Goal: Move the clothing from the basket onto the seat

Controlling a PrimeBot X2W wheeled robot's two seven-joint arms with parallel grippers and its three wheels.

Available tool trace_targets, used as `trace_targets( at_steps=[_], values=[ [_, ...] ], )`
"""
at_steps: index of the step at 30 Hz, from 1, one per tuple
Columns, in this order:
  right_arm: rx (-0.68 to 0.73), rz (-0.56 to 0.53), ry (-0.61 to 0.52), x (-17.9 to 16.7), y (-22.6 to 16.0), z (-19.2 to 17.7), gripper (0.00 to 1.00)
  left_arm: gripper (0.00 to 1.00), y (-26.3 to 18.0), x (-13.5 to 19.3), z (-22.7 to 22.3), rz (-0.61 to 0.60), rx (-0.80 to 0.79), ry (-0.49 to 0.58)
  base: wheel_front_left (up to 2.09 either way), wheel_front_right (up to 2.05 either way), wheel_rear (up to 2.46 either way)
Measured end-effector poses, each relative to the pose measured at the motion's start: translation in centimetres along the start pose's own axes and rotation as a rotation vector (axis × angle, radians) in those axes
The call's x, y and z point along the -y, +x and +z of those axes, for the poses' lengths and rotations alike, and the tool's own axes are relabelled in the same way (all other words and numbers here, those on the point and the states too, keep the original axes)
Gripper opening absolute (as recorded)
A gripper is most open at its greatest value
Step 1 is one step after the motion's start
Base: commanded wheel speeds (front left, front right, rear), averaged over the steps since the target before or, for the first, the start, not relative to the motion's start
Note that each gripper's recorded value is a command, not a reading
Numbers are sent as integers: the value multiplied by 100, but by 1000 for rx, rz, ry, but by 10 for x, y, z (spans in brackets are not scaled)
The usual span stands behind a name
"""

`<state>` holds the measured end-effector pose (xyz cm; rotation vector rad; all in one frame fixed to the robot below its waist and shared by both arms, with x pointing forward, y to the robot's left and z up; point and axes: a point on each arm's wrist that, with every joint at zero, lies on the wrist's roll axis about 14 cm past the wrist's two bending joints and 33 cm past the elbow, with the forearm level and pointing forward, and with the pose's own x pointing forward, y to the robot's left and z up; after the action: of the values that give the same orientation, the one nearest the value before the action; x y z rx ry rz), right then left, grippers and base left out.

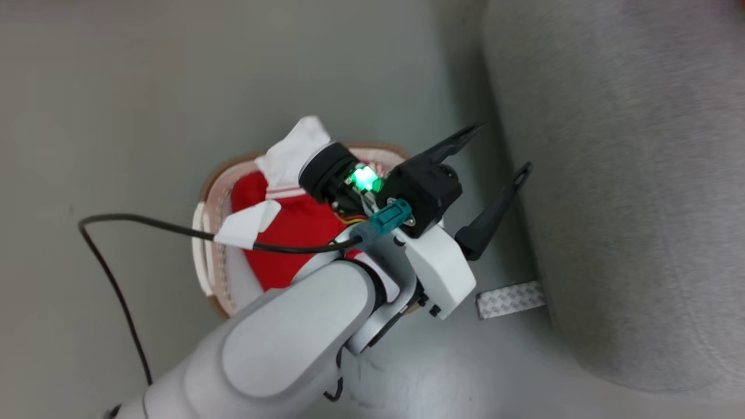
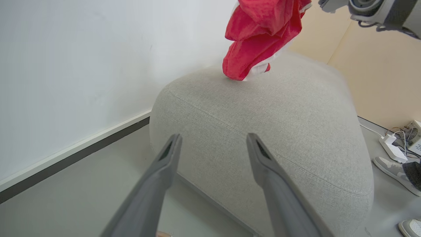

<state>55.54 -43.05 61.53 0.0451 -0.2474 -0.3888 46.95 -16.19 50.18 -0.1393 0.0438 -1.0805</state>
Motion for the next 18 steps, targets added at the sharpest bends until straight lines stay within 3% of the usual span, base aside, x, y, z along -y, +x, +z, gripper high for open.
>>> trace_targets(
  at_steps=[4, 8, 10, 11, 12, 14, 18],
  values=[
    [-65, -63, -70, 10, 27, -41, 0, 100, -3, -24, -25, 37, -22, -29, 0, 0, 0],
    [-206, -145, -74, 24, 24, -113, 0, 100, -17, -47, -60, 94, -87, -62, 0, 0, 0],
    [-289, -165, -87, 26, 13, -152, 26, 100, -26, -58, -75, 125, -117, -72, 0, 0, 0],
    [-321, -166, -98, 25, 7, -168, 49, 100, -30, -62, -82, 137, -132, -76, 0, 0, 0],
    [-358, -171, -96, 24, -2, -185, 88, 100, -33, -66, -88, 148, -144, -79, 0, 0, 0],
    [-435, -178, -92, 20, -25, -215, 100, 100, -39, -71, -95, 166, -164, -80, 0, 0, 0],
    [-478, -141, -127, 11, -46, -224, 100, 100, -42, -74, -91, 186, -163, -73, 0, 0, 0]
  ],
)
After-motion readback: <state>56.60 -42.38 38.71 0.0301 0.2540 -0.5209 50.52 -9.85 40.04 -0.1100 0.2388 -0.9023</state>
